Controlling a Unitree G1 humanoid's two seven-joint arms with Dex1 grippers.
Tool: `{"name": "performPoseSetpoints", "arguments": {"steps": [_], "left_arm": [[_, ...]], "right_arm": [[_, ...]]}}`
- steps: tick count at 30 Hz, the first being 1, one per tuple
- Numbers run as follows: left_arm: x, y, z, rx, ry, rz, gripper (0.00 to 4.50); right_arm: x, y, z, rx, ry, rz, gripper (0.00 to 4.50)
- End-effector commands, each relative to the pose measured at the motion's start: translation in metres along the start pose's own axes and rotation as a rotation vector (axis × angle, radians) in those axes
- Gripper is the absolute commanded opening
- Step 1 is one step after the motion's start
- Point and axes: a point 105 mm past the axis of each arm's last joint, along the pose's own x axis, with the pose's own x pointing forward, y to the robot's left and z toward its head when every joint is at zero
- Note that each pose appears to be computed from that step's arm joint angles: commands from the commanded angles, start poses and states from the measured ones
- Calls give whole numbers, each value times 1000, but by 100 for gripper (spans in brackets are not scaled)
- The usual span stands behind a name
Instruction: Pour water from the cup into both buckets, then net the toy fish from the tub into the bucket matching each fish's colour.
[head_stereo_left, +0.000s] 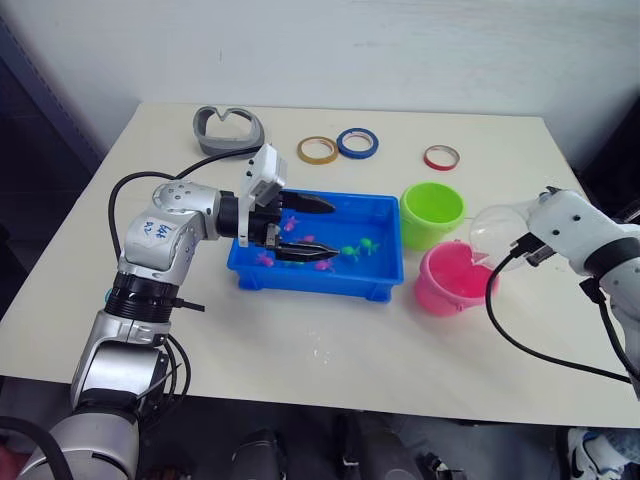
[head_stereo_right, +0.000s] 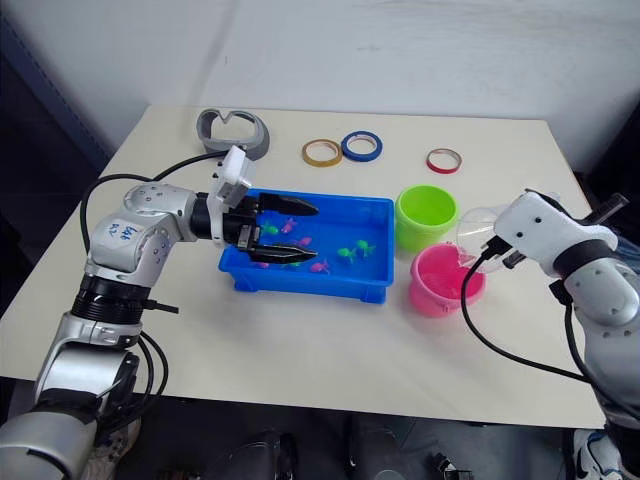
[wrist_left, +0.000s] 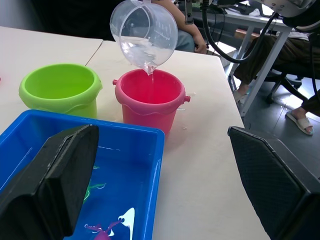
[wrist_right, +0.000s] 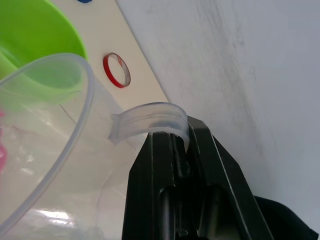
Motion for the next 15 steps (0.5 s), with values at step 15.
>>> {"name": "performPoseSetpoints", "arguments": {"steps": [15], "left_arm": [[-7,-1,8,37,-4,21,450]], "right_arm": [[-5,-26,-17,490,50,-86,2]]}}
